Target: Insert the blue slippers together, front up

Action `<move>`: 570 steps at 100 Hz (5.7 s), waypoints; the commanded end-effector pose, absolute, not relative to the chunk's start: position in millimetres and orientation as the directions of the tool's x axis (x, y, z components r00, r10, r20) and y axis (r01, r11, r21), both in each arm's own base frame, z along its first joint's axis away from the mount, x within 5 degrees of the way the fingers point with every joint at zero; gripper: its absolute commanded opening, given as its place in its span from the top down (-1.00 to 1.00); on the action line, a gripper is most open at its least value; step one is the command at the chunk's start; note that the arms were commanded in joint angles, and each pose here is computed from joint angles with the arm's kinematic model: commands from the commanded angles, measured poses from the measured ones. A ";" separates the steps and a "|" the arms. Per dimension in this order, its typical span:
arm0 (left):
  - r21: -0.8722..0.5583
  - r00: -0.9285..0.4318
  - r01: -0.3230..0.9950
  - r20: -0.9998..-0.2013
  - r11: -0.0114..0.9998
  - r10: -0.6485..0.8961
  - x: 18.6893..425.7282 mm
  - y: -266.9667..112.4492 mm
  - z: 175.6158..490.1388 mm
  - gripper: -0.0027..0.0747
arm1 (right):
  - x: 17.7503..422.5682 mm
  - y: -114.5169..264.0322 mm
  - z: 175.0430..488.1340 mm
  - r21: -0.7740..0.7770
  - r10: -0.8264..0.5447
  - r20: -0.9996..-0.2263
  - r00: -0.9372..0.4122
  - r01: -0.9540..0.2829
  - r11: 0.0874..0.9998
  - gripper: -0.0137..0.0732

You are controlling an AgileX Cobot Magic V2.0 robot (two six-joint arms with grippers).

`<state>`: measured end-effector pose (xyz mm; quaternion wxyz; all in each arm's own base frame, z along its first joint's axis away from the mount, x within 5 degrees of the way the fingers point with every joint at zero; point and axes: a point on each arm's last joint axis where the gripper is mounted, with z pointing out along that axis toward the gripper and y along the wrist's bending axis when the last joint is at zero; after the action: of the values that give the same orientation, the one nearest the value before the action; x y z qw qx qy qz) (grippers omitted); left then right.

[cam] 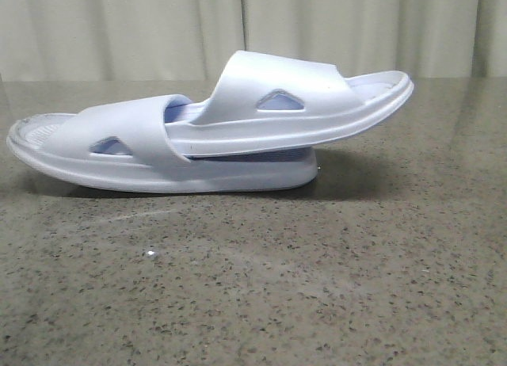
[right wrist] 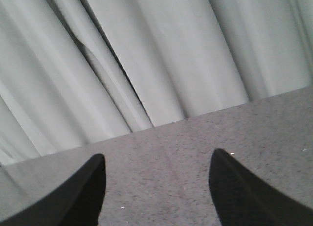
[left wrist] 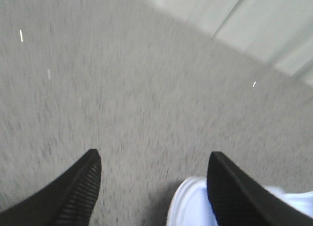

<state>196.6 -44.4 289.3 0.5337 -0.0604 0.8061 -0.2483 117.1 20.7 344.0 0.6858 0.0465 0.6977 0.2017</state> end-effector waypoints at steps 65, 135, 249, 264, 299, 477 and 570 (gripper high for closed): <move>-0.103 0.153 0.327 -0.975 0.939 -0.161 54.9 -23.9 311.4 -0.13 | 39.3 12.2 324.6 -0.021 0.019 -0.964 0.266 -0.146 0.989 -0.22; -0.043 0.061 0.286 -0.996 0.957 -0.063 56.1 -21.8 244.9 0.24 | 34.6 9.6 278.8 -0.054 -0.024 -0.965 0.262 -0.108 0.993 0.37; -0.035 0.064 0.265 -0.997 0.964 -0.053 56.8 -20.0 243.7 0.89 | 34.6 10.2 278.4 -0.056 -0.024 -0.966 0.257 -0.115 0.992 0.93; 0.012 0.049 0.269 -0.999 0.963 -0.001 56.8 -20.7 241.2 0.89 | 34.6 10.2 278.4 -0.056 -0.024 -0.966 0.257 -0.115 0.992 0.93; -0.008 0.006 0.127 -1.000 0.992 -0.008 60.0 -7.7 234.3 0.89 | 34.6 10.2 278.4 -0.056 -0.024 -0.966 0.257 -0.115 0.992 0.93; 0.054 0.264 0.117 -0.964 0.992 0.021 50.7 -7.0 224.8 0.89 | 34.6 10.1 278.5 -0.055 -0.024 -0.966 0.258 -0.114 0.992 0.93; 0.054 0.264 0.117 -0.964 0.992 0.021 50.7 -7.0 224.8 0.89 | 51.5 3.8 221.5 0.026 0.033 -0.995 0.097 -0.079 0.997 0.93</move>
<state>54.7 -6.8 219.4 0.7621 0.0600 0.6443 -0.0223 54.3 2.8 207.7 0.6945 -0.0051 0.7187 0.0330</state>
